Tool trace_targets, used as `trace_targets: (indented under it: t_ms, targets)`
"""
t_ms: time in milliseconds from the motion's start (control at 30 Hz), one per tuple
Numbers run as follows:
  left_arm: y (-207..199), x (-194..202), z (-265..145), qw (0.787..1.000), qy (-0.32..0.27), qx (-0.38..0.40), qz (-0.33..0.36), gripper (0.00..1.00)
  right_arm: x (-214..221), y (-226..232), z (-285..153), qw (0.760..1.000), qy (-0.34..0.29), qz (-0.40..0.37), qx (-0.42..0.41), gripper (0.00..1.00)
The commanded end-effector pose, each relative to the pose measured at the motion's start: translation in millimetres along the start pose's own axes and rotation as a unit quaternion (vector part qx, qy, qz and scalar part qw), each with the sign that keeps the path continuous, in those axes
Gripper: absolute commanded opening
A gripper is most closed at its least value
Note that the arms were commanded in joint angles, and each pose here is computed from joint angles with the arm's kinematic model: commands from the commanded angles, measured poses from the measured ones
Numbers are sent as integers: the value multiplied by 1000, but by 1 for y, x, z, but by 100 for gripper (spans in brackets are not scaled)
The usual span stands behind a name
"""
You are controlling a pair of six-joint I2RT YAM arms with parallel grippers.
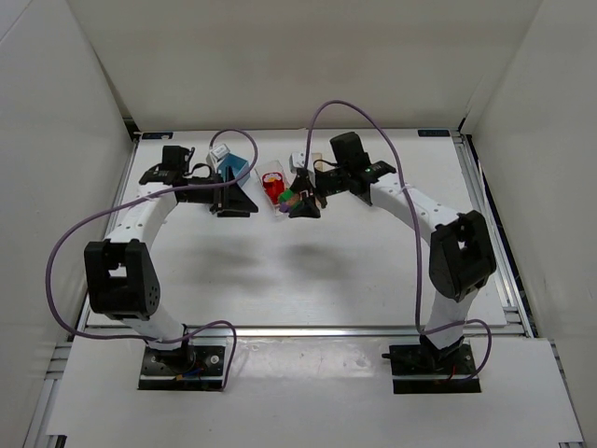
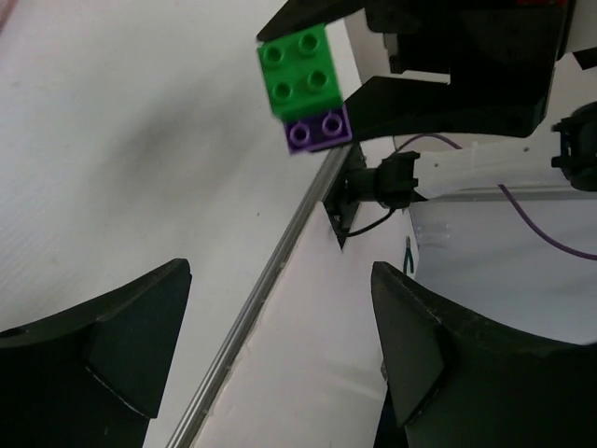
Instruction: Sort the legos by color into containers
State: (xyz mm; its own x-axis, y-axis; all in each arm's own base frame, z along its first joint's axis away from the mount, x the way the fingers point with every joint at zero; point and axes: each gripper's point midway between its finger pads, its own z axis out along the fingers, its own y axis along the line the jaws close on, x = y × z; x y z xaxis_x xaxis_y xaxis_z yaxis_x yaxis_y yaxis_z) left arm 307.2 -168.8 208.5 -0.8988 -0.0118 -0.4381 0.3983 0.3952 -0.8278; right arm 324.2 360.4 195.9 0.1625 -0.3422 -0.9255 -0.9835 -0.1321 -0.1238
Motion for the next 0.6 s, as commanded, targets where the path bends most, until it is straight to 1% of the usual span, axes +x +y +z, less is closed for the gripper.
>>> trace_targets:
  t_ms: [0,167,333,567]
  targets:
    - [-39,-13,3,997,4,69,43,88,-39,17,-1,998,-38,-31,-37,16]
    - [-51,-21,11,995,14,82,62,91,-56,29,4,996,-43,-63,-46,16]
    - [-48,-23,14,995,16,76,63,91,-74,40,9,993,-48,-89,-56,16]
    - [-38,-23,18,996,16,54,66,91,-85,48,14,991,-45,-112,-56,16]
